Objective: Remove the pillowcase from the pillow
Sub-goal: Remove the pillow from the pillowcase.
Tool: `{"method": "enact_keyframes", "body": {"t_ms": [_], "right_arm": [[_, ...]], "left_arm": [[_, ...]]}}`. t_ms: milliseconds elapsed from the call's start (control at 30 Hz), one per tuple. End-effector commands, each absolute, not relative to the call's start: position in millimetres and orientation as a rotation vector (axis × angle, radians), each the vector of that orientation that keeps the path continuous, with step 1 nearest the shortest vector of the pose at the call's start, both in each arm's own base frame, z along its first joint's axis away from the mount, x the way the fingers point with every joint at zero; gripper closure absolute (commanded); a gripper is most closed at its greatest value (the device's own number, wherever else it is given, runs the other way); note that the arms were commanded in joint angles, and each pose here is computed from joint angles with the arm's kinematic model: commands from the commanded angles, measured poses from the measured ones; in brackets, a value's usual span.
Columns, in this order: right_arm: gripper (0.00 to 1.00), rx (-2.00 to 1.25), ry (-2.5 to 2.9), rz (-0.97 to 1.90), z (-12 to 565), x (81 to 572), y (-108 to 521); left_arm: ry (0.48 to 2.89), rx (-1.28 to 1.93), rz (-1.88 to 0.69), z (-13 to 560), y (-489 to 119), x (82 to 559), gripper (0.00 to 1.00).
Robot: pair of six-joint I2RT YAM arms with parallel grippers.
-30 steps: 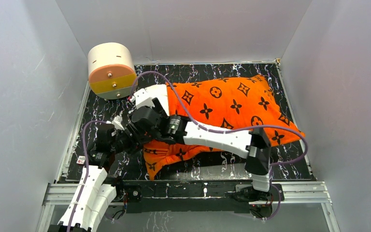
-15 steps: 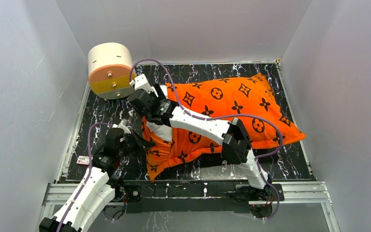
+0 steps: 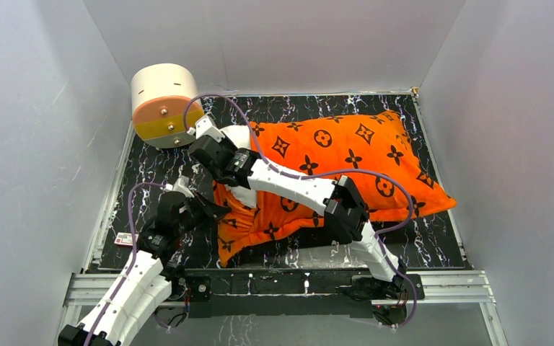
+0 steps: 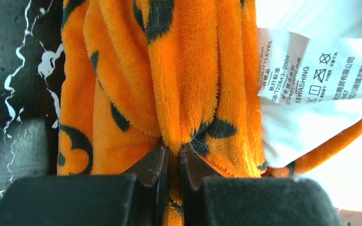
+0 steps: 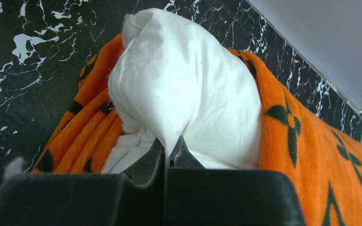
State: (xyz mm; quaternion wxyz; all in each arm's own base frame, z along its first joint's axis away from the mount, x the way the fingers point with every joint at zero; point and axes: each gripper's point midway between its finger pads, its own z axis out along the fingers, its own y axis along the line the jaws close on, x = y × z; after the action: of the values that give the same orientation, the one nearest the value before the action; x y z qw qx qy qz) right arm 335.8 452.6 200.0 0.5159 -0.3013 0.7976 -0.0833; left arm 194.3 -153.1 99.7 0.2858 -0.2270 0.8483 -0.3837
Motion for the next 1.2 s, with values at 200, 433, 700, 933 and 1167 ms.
{"method": "enact_keyframes", "body": {"t_ms": [200, 433, 700, 933, 1167], "right_arm": [[1.0, -0.294, 1.621, 0.055, 419.9, 414.5, 386.8], [0.99, -0.405, 1.787, 0.233, 374.6, 391.0, 395.9], [0.88, -0.561, 1.984, 0.386, 315.2, 344.6, 405.6], [1.0, -0.581, 1.883, 0.427, 368.2, 343.9, 407.3], [1.0, -0.488, 1.739, 0.383, 431.9, 354.2, 390.7]], "left_arm": [[2.435, -0.711, -0.868, 45.1, -132.8, 154.4, 1.0], [2.434, -0.729, -0.828, 44.5, -128.5, 156.6, 1.0], [2.42, -0.684, -0.825, 54.2, -129.5, 162.2, 1.0], [2.416, -0.814, -0.737, 38.7, -116.7, 161.2, 1.0], [2.39, -0.981, -0.617, 14.7, -96.7, 152.8, 1.0]]}}
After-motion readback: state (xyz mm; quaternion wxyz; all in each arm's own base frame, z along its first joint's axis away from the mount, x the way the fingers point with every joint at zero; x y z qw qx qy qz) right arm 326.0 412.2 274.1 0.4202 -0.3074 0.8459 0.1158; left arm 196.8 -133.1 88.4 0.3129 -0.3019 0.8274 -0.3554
